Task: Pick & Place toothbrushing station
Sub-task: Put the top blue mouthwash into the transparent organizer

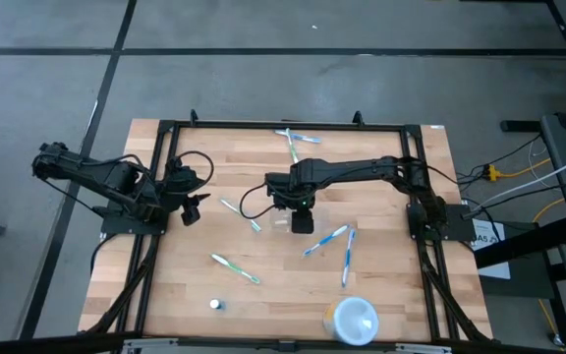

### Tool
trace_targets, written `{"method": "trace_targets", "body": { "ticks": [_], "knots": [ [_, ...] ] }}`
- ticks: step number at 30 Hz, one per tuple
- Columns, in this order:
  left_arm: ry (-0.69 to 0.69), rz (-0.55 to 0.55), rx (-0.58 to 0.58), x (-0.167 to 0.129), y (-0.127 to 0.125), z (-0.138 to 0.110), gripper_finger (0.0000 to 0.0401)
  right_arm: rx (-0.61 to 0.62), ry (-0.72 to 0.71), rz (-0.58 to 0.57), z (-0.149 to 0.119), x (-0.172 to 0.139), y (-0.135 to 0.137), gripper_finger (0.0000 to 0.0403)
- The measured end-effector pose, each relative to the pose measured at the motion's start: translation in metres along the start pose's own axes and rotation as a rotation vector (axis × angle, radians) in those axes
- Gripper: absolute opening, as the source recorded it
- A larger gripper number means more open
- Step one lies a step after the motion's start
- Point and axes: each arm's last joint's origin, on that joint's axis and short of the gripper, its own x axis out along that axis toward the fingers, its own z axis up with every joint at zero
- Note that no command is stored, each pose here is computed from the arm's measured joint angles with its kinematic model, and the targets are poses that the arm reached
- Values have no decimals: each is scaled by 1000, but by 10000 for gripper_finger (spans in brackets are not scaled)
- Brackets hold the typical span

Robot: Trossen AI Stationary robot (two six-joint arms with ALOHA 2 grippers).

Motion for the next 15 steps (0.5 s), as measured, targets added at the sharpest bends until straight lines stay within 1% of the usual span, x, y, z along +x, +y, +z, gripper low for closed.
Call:
{"method": "trace_targets", "body": {
  "ticks": [4, 11, 15],
  "knots": [
    [0, 0, 0, 0, 0, 0, 184, 14, 5, 0, 0, 0, 0, 198],
    [0, 0, 0, 0, 0, 0, 184, 40, 8, 0, -1, 0, 0, 200],
    [0, -1, -1, 0, 0, 0, 184, 78, 3, -22, -5, -9, 1, 201]
  ]
}}
